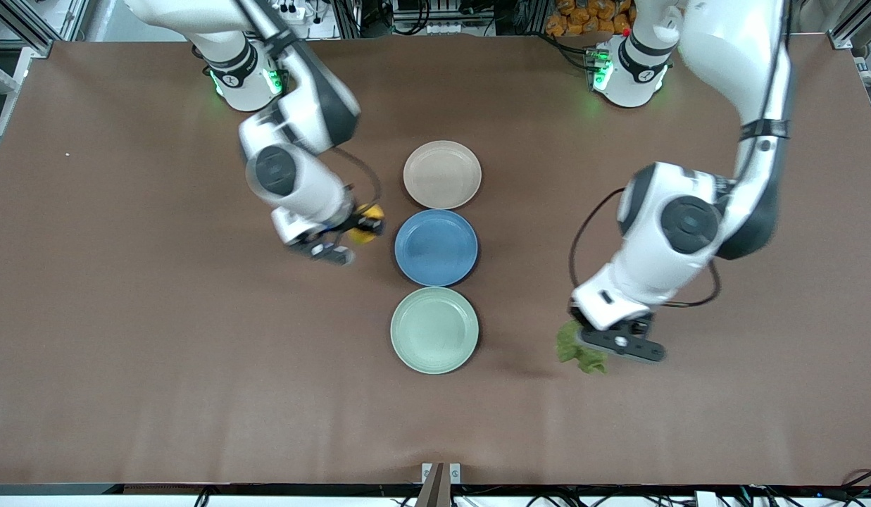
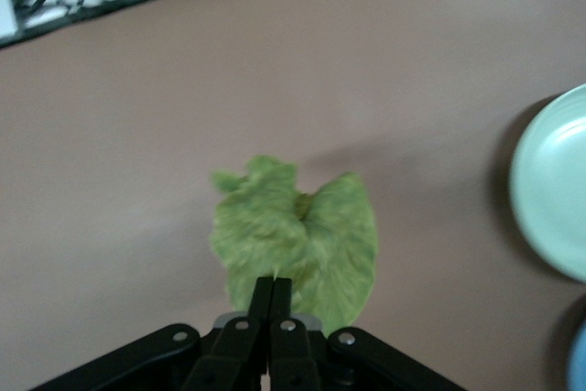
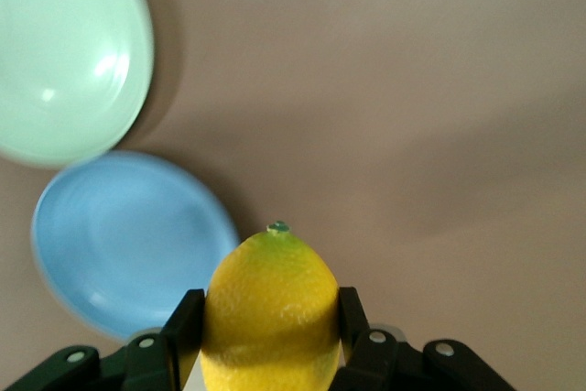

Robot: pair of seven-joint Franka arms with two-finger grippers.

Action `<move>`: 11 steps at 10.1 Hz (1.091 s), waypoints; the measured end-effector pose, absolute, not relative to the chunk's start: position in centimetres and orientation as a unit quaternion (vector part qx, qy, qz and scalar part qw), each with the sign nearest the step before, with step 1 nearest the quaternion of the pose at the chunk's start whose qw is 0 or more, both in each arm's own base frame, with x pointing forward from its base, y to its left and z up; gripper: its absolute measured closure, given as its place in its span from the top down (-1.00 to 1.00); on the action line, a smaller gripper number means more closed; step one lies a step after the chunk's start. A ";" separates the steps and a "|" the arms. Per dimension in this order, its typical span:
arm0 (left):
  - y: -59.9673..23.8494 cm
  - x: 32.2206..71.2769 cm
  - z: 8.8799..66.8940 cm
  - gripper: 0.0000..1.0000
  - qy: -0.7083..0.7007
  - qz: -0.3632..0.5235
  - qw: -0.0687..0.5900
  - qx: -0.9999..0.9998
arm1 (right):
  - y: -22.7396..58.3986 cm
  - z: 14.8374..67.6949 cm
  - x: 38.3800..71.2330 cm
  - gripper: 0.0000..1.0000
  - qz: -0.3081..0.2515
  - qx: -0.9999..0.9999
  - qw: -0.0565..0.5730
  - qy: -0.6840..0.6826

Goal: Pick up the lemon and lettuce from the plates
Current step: 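Lift the lettuce with the left gripper while the right gripper carries lemon, then lower and release the lettuce and lemon onto the table with both grippers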

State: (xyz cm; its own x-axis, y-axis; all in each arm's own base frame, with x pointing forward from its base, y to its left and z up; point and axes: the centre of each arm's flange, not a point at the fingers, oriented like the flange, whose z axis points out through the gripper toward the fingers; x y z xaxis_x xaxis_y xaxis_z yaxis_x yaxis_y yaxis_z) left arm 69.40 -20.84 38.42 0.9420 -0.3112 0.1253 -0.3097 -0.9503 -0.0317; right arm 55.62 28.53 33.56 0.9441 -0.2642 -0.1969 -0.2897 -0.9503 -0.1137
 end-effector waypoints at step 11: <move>-6.4 70.4 22.0 -0.41 0.089 0.064 -0.037 -0.993 | -7.8 24.3 57.5 0.28 0.133 -0.981 0.140 -0.020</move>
